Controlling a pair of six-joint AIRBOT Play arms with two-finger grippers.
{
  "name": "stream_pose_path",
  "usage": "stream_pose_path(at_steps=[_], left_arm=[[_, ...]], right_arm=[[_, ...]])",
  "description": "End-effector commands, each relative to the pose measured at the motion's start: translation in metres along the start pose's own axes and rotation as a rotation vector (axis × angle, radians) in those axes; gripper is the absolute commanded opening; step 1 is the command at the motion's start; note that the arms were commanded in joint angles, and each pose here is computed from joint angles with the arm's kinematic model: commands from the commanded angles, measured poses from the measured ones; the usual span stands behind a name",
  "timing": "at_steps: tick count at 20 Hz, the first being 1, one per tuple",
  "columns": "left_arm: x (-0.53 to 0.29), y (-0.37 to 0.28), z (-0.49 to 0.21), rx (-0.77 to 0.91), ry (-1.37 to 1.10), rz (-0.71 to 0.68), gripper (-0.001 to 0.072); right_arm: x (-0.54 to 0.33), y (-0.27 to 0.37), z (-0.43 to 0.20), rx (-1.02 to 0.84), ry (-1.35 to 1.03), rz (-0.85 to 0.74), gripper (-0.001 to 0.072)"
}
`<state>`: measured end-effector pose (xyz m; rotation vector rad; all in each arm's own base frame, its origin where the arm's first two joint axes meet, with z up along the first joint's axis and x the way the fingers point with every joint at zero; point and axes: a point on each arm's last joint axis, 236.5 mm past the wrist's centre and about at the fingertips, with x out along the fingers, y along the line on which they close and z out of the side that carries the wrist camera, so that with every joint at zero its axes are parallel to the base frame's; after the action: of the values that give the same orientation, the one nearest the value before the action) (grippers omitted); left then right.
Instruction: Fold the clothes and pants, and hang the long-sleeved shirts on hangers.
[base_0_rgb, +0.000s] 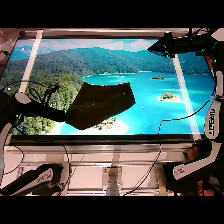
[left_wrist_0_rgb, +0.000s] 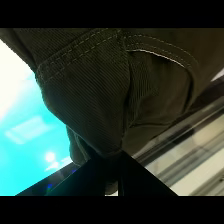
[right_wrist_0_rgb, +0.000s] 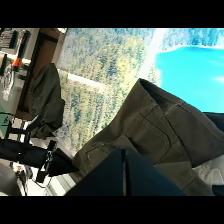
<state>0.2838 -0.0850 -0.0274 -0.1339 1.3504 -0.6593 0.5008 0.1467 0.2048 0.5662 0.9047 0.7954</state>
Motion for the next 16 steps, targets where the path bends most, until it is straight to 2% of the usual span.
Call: stream_pose_path(at_steps=[1, 4, 8, 10, 14, 16], left_arm=[[-0.007, -0.037, 0.015, -0.029, -0.068, -0.142, 0.0025], [-0.032, -0.089, 0.056, -0.058, -0.248, -0.356, 0.0025], [-0.106, -0.168, 0.117, -0.028, -0.534, -0.715, 0.0025], [-0.137, -0.208, 0.137, 0.018, -0.61, -0.829, 0.0024], [-0.165, -0.286, 0.173, 0.194, -0.747, -0.801, 0.0025], [-0.184, -0.288, 0.209, 0.155, -0.901, -0.701, 0.0024]], right_arm=[[0.001, -0.009, 0.001, -0.014, -0.003, -0.032, 0.0034], [0.004, -0.015, 0.0, -0.014, 0.002, -0.038, 0.0033], [0.004, -0.019, 0.012, -0.01, -0.043, -0.033, 0.0033], [-0.001, -0.017, 0.022, 0.003, -0.088, -0.014, 0.0033], [-0.003, -0.02, 0.025, 0.005, -0.1, -0.021, 0.0034], [-0.003, -0.021, 0.024, 0.004, -0.098, -0.027, 0.0034]])
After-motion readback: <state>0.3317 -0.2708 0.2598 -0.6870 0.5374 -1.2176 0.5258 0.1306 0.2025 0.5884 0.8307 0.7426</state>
